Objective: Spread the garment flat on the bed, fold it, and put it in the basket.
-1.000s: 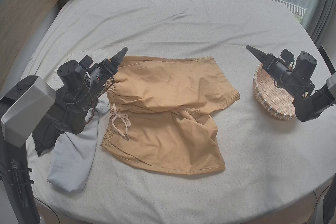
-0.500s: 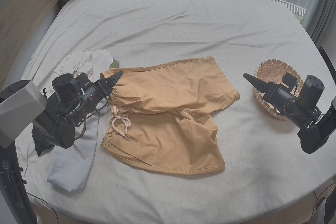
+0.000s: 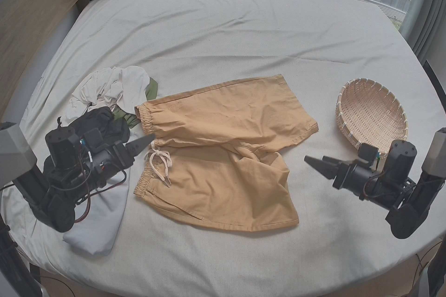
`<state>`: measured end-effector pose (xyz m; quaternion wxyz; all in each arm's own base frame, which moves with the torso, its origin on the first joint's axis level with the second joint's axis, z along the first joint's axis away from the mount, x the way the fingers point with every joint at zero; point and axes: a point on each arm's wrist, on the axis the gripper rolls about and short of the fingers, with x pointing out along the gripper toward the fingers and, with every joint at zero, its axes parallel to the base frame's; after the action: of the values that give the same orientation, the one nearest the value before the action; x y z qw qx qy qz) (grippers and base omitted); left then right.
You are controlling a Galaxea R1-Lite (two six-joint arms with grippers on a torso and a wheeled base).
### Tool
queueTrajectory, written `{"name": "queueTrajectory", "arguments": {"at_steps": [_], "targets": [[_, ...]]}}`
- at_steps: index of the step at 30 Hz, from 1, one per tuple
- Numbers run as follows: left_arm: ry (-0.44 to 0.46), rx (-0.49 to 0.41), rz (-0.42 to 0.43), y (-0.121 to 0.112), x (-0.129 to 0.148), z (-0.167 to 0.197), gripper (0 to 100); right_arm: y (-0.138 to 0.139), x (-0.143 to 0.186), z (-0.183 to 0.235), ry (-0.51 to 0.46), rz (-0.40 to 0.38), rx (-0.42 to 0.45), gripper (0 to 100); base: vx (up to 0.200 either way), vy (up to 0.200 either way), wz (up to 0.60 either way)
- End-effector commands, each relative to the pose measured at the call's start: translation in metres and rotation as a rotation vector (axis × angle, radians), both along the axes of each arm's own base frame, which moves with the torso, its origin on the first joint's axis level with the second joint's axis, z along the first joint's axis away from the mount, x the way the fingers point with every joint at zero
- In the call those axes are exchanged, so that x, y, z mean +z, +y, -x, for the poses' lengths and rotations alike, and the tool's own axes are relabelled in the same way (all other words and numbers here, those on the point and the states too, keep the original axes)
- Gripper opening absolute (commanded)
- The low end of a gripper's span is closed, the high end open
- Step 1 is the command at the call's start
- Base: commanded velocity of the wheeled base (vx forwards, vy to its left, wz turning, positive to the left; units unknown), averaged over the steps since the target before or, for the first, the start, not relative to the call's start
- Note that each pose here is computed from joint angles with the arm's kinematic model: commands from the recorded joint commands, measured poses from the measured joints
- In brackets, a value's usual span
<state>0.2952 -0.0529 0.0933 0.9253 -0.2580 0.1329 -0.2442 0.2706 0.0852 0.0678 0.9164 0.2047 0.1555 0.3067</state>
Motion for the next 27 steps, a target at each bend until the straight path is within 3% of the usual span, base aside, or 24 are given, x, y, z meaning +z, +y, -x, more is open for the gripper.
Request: {"name": "queueTrajectory", "arguments": {"at_steps": [1,10,23,24,27], "targets": [[-0.003,-0.097,-0.026,-0.002,-0.012,0.030,100,0.012,-0.035,0.017,0.141,0.065,0.066,100,0.000,0.000,0.00],[-0.022,-0.129,-0.042,-0.009,-0.014,0.032,100,0.010,-0.064,0.024,0.224,0.149,0.084,100,0.000,0.000,0.00],[-0.013,-0.177,-0.046,-0.024,-0.017,0.036,100,0.016,-0.080,0.016,0.252,0.161,0.098,100,0.000,0.000,0.00],[-0.013,-0.177,-0.046,-0.024,-0.017,0.036,100,0.016,-0.080,0.016,0.253,0.162,0.098,0,0.000,0.000,0.00],[-0.010,-0.177,-0.047,-0.024,-0.017,0.037,100,0.018,-0.085,0.013,0.259,0.164,0.100,0,0.000,0.000,0.00]]}}
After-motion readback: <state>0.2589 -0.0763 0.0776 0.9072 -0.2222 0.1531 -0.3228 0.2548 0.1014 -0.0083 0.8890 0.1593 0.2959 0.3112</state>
